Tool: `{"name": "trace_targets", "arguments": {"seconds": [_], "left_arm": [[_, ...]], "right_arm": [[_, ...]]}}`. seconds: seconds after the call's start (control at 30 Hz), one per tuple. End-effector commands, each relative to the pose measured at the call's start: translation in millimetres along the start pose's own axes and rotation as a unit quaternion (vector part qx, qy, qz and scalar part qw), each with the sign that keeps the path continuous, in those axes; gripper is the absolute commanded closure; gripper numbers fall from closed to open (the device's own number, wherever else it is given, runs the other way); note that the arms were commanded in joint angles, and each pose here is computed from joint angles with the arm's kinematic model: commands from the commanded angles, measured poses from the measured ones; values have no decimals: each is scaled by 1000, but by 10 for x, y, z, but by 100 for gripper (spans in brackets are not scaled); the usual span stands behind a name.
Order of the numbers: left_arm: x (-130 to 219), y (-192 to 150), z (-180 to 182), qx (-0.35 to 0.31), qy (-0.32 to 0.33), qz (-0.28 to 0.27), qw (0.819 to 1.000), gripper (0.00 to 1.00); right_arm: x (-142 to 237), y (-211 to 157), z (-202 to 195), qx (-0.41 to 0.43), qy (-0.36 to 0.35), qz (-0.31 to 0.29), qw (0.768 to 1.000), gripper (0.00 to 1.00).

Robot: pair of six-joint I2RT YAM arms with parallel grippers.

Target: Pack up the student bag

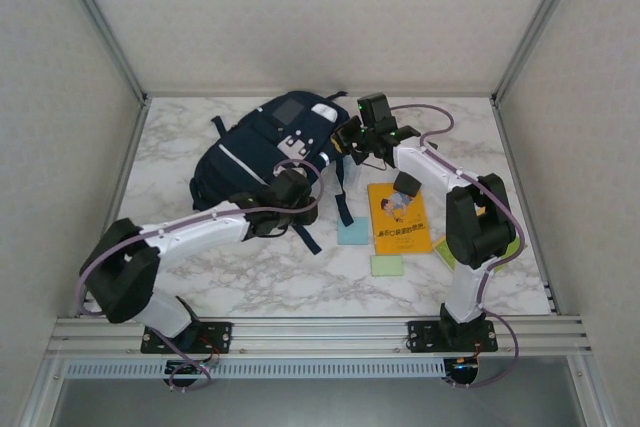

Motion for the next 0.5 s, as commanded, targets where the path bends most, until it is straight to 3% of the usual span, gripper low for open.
{"name": "trace_targets", "arguments": {"seconds": [0.0,0.17,0.3,0.47], "left_arm": [[-106,179,122,1,49,-59,997,65],[-198,432,333,-9,97,-127,987,75],[-257,582,388,-14,91,-132,987,88],[-224,743,444,-24,82,-146,986,85]], "right_arm": [[179,-91,359,-18,63,9,998,100],[304,-134,368,-32,73,27,996,100],[409,-144,352,-31,75,28,996,100],[518,-150,315,-26,75,26,996,100]]}}
Point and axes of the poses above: each hand's point on the last joint's axis, 136 mm out from that joint toward the fingers, its own x axis back along the fingers, its own z axis along the line the jaws close on, y = z × x, the point moved 1 cm from there along x, back along the fingers, and after that the axes turned 1 degree about -x, right-handed, at the moved point
